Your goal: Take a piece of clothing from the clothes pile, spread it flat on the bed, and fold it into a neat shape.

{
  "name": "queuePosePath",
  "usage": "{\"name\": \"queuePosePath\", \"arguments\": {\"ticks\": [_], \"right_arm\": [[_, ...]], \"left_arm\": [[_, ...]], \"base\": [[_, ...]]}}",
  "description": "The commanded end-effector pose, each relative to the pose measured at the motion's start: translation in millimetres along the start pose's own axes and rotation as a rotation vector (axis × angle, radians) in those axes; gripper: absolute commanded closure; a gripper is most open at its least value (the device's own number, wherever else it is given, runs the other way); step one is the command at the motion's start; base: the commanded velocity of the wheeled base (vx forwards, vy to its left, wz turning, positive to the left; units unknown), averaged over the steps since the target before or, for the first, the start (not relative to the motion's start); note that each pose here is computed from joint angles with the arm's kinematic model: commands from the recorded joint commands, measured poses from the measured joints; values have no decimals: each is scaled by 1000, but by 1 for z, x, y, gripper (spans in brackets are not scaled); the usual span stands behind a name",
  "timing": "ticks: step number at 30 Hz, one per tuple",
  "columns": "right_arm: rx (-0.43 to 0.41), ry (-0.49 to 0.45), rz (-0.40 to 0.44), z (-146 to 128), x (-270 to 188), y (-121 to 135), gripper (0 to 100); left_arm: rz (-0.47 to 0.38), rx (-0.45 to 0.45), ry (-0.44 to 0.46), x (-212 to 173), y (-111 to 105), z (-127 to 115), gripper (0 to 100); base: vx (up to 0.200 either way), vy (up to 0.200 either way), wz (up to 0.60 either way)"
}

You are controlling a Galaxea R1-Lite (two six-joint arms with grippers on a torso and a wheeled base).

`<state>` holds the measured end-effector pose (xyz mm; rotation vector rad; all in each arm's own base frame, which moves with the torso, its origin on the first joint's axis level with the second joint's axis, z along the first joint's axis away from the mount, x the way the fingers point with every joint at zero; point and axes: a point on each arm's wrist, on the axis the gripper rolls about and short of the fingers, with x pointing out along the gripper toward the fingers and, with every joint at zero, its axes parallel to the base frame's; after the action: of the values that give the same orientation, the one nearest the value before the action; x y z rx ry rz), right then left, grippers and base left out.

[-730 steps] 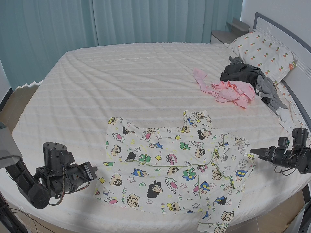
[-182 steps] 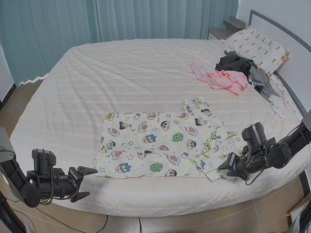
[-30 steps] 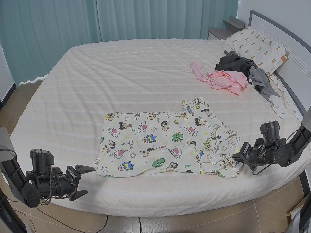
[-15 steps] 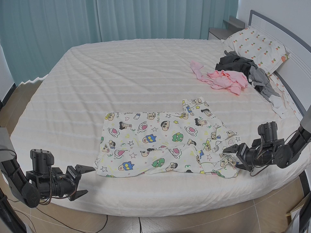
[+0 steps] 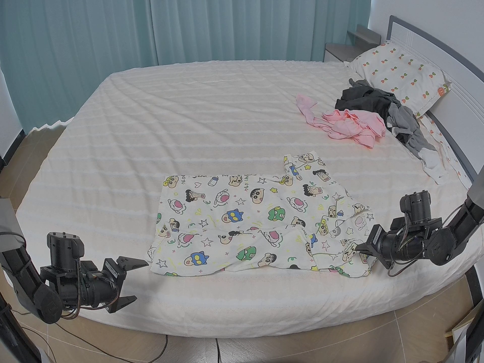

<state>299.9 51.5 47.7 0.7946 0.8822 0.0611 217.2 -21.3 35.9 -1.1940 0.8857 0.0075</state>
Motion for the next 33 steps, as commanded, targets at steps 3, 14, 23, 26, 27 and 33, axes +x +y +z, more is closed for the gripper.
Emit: {"name": "queuePosePath", "arguments": {"ticks": [3, 14, 23, 26, 27, 33], "right_arm": [[-2, 8, -1, -11, -17, -2, 100], [20, -3, -1, -32, 8, -38, 0], [-11, -89, 86, -37, -20, -27, 0], [-39, -147, 153, -30, -36, -11, 0], [-50, -170, 180, -27, -43, -5, 0], [-96, -248, 281, -7, -68, 32, 0]], "left_arm": [[1, 0, 1, 0, 0, 0, 0], [1, 1, 1, 0, 0, 0, 0], [1, 1, 1, 0, 0, 0, 0], [2, -1, 2, 0, 0, 0, 0], [1, 1, 1, 0, 0, 0, 0], [2, 0, 3, 0, 0, -1, 0]], "base": [[0, 0, 0], [0, 0, 0], [0, 0, 0], [0, 0, 0], [0, 0, 0], [0, 0, 0]]}}
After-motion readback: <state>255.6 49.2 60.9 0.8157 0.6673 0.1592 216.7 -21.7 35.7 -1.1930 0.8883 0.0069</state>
